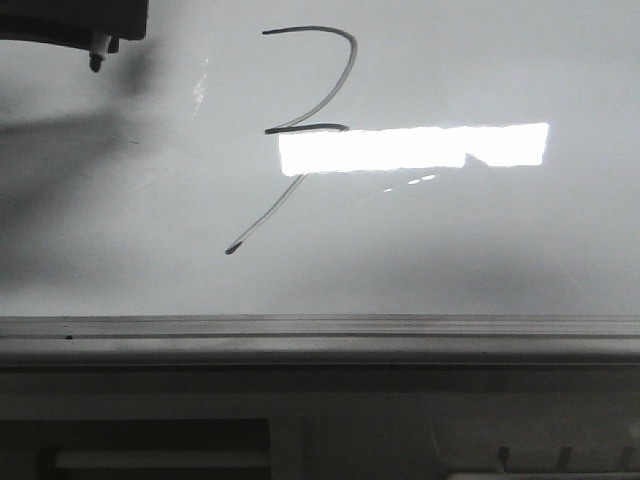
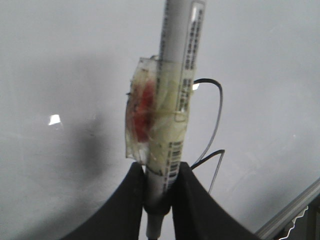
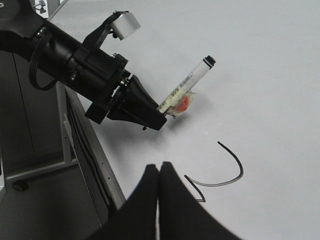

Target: Write number 3 on whiteboard

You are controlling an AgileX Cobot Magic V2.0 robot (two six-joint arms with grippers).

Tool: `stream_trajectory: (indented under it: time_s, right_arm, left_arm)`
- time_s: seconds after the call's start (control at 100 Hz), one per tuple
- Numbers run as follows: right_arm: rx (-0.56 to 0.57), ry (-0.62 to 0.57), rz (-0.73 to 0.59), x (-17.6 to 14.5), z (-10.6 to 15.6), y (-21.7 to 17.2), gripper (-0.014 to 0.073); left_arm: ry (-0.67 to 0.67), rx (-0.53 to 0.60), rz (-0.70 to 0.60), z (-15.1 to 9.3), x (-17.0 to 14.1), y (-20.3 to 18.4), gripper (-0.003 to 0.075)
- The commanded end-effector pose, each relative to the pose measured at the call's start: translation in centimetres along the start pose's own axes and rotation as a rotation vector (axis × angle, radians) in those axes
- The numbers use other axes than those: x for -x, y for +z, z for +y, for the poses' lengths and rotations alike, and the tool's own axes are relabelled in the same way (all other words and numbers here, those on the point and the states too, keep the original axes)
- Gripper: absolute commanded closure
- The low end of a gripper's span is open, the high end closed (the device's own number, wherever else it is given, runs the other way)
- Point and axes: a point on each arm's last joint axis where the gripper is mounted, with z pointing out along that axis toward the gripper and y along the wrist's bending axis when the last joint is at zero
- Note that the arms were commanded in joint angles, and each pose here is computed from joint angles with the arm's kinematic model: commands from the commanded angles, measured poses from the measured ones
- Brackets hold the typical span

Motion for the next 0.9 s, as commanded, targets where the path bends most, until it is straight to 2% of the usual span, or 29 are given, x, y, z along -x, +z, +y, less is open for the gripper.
stream_trajectory:
  time_s: [0.0,0.31,0.89]
  right_arm:
    - [-0.062,0.032,-0.102,1.0,-0.6,-0.3,0.0656]
    - [-0.055,0.042,-0.088,0.5,-0.5,0.0,0.0656]
    - [-0.034,0.065,-0.085,0.5,-0.3,0.0,0.0656]
  left_arm:
    - [-0.042,0.017,-0.048,0.0,1.0,0.1,0.0741]
    - [-0.132,0.023,0.014,0.4,0.1,1.7,0.0741]
    - [-0.188,0.076,0.093,1.4,-1.4,4.3,0.0737]
